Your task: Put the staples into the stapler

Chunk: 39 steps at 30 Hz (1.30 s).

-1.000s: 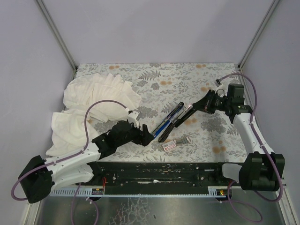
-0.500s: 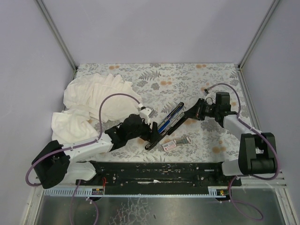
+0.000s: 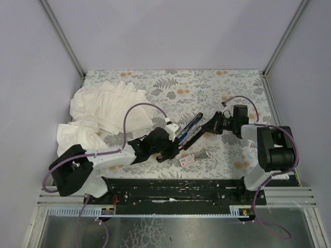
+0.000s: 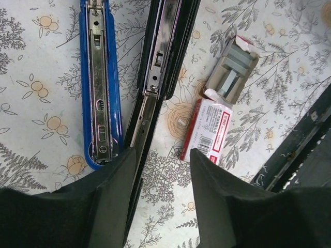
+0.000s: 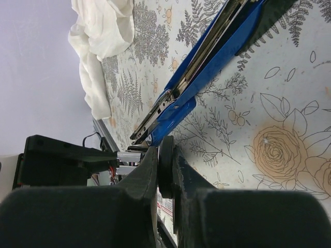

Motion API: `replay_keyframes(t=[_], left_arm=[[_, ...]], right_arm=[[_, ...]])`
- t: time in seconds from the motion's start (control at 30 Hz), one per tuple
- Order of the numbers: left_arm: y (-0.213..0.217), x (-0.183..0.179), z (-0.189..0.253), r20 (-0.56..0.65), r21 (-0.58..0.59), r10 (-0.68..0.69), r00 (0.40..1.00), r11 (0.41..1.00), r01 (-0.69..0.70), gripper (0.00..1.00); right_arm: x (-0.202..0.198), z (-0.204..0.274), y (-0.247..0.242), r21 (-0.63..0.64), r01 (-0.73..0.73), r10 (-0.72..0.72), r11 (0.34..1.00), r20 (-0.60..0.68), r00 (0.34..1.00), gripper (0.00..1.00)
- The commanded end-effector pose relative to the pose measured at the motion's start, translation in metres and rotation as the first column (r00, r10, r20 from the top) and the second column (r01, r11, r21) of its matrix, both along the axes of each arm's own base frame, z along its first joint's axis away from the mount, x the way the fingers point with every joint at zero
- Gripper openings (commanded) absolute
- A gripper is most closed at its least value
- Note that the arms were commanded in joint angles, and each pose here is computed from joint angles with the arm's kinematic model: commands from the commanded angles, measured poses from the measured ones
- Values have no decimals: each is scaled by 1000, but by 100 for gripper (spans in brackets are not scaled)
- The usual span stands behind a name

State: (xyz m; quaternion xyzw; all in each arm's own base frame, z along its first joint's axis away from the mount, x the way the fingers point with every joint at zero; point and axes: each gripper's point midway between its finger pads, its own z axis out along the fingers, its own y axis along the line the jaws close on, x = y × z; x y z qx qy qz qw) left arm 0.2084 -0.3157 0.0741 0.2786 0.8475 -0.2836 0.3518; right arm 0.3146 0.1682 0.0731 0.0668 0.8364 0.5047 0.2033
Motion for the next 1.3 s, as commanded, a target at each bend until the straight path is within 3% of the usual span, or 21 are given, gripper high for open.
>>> replay_keyframes(t=[0.0,0.17,0.4,0.87,1.27], left_arm=[[5,3,-8,50,49,16,999,999,-18,42],[14,-7,-23,23,72,33,999,997,-34,33],[24,-16,-27,9,56,75,997,996,-75,31],[27,-22,-16,-8,-10,102,995,995,-102,34],[39,-30,-45,-40,41,110,993,993,-108,29]], right_arm=[[13,8,-1,-40,-19,22,999,94,995,15],[15,-6,-10,-113,26,-16,993,83,996,42],[17,-11,-30,-175,134,-120,975,89,989,56],[20,0,-62,-257,257,-237,932,108,966,67],[17,-5,-59,-245,247,-234,938,79,969,69]])
